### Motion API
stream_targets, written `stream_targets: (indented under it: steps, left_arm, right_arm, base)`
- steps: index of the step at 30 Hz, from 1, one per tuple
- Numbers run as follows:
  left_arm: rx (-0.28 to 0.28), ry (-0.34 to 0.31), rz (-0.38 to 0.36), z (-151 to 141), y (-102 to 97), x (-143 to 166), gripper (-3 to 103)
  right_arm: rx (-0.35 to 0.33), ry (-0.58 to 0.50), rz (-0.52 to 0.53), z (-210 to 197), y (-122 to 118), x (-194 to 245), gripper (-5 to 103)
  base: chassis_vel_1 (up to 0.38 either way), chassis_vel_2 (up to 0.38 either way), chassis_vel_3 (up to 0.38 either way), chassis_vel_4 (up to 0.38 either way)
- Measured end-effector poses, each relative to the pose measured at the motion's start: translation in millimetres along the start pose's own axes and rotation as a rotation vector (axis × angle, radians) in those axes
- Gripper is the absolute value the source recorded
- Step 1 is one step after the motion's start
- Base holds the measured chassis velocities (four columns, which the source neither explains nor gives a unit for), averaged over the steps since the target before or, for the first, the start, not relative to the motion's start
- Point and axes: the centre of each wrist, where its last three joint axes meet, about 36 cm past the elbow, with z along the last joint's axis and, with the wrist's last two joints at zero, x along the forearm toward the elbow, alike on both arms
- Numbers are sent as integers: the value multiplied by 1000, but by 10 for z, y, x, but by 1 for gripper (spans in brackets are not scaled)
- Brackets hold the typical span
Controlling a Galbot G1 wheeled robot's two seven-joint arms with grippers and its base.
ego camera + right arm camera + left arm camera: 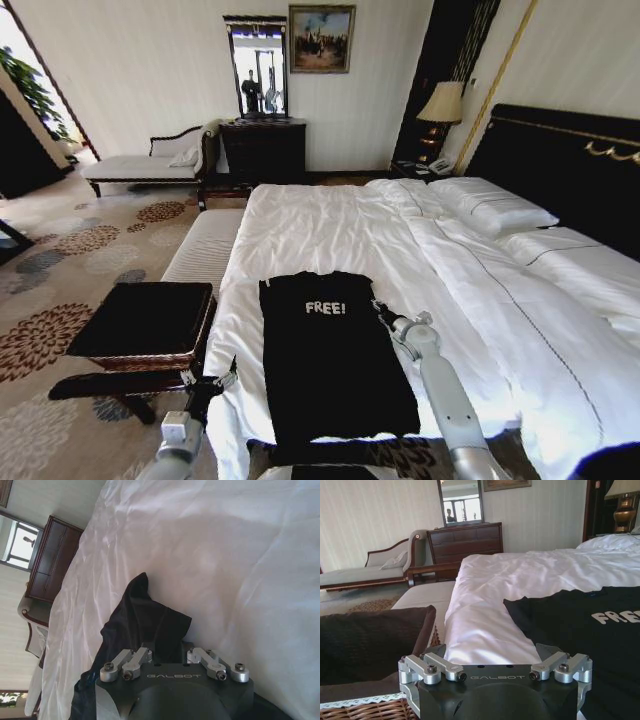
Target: Fold the clothes on the bed and place them into the basket.
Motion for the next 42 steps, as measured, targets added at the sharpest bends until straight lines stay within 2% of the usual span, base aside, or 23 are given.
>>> stream_targets:
  steps: [2,5,7,9,12,13,14,17,18,21,22,24,26,27,29,33,42]
  left_arm:
    - [2,0,3,5,-17,-2,100]
    - [0,2,4,21,-21,-2,100]
    - [-3,1,2,30,-18,-2,100]
    - [-2,1,1,30,-15,1,100]
    - [0,-3,-1,28,-8,4,100]
    - [0,-3,-1,28,-8,4,100]
    - [1,-5,-2,28,-9,5,100]
    - [6,-6,-3,28,-17,13,100]
    - [6,-6,-3,28,-17,13,100]
    - [6,-9,-3,38,-18,18,100]
    - [6,-9,-3,38,-18,18,100]
    - [6,-9,-3,47,-23,21,100]
    - [7,-7,-2,55,-30,31,100]
    - [7,-7,-2,55,-30,31,100]
    - [8,-5,-2,62,-33,45,100]
    - [8,-3,-2,73,-34,63,100]
    - [7,1,1,87,-45,77,100]
  right_arm:
    - [7,-3,5,-1,-15,5,19]
    - [24,-8,17,11,-57,-12,14]
    - [32,-11,26,9,-100,-22,3]
    - [36,-14,26,1,-110,-19,1]
    - [91,-35,24,-7,-134,-8,0]
    - [91,-35,24,-7,-134,-8,0]
    - [124,-44,24,0,-146,-3,0]
    - [300,-116,23,53,-200,24,0]
    - [300,-116,23,53,-200,24,0]
    - [479,-208,21,136,-284,18,0]
    - [479,-208,21,136,-284,18,0]
    - [632,-274,34,202,-415,-29,0]
    - [740,-307,44,242,-497,-56,0]
    - [740,-307,44,242,-497,-56,0]
    - [813,-329,57,260,-547,-82,0]
    - [859,-359,81,220,-569,-138,0]
    - [875,-389,134,54,-573,-233,0]
  base:
    - [0,0,0,0]
    - [0,0,0,0]
    - [0,0,0,0]
    - [0,0,0,0]
    - [0,0,0,0]
    - [0,0,0,0]
    - [0,0,0,0]
    - [0,0,0,0]
    - [0,0,0,0]
    - [0,0,0,0]
    - [0,0,0,0]
    - [0,0,0,0]
    - [0,0,0,0]
    - [0,0,0,0]
    - [0,0,0,0]
    - [0,0,0,0]
    - [0,0,0,0]
